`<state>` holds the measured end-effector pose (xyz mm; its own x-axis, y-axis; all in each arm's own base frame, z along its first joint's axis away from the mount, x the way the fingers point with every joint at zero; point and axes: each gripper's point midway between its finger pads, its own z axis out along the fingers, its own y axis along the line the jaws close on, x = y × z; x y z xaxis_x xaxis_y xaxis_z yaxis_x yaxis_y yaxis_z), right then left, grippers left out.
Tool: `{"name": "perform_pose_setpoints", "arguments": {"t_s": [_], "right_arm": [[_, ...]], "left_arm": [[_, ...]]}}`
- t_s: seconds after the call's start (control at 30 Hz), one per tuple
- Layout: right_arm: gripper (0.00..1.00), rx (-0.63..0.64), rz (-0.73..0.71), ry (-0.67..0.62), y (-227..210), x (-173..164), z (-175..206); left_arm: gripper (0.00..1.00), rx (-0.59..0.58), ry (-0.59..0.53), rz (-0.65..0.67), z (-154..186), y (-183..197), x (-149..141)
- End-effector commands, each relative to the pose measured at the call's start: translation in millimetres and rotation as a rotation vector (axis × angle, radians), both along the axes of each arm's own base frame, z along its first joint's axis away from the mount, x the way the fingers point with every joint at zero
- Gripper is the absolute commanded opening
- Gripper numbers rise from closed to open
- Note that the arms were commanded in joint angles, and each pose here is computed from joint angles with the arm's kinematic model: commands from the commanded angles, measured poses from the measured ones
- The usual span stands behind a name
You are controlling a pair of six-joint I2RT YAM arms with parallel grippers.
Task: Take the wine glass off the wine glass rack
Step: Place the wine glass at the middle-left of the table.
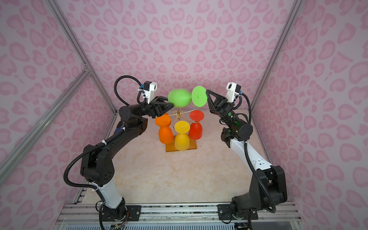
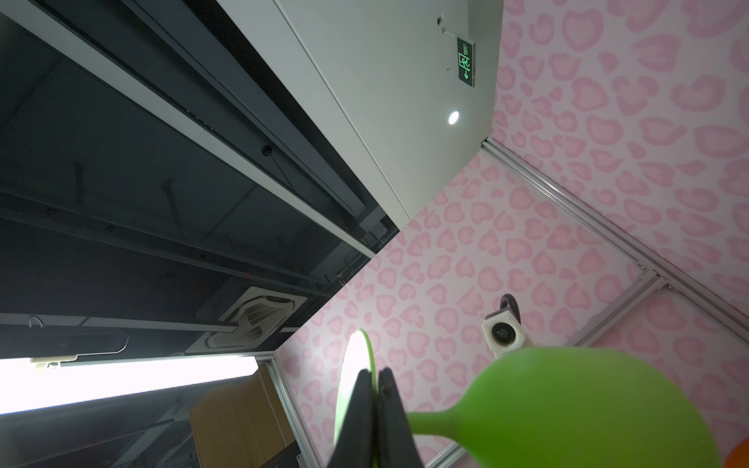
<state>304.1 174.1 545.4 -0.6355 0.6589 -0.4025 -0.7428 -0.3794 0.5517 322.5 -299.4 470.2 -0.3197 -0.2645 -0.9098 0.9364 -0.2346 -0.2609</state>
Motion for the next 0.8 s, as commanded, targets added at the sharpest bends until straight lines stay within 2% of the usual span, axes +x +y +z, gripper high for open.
{"name": "perform_pose_setpoints", "arguments": {"t_s": [0.0,0.17,0.23,0.53,0.77], "right_arm": [[0.0,-0.004,-0.01,-0.029,-0.7,-2.4,-2.9],[0.0,-0.017,-0.041,-0.005,-8.6,7.4,-12.5],[0.05,-0.022,-0.058,0.002,-13.5,11.5,-16.2],[0.4,-0.053,-0.163,0.049,-45.7,32.8,-31.5],[0.42,-0.141,-0.286,0.111,-67.5,46.3,-52.5]], "left_arm": [[0.22,-0.027,-0.049,-0.007,11.7,5.2,-13.4],[0.07,-0.05,-0.042,-0.015,20.8,9.8,-20.9],[0.03,-0.055,-0.05,-0.014,25.4,12.0,-25.9],[0.02,-0.023,-0.135,-0.031,48.8,20.7,-59.2],[0.01,0.044,-0.234,-0.01,63.9,29.2,-87.2]]}}
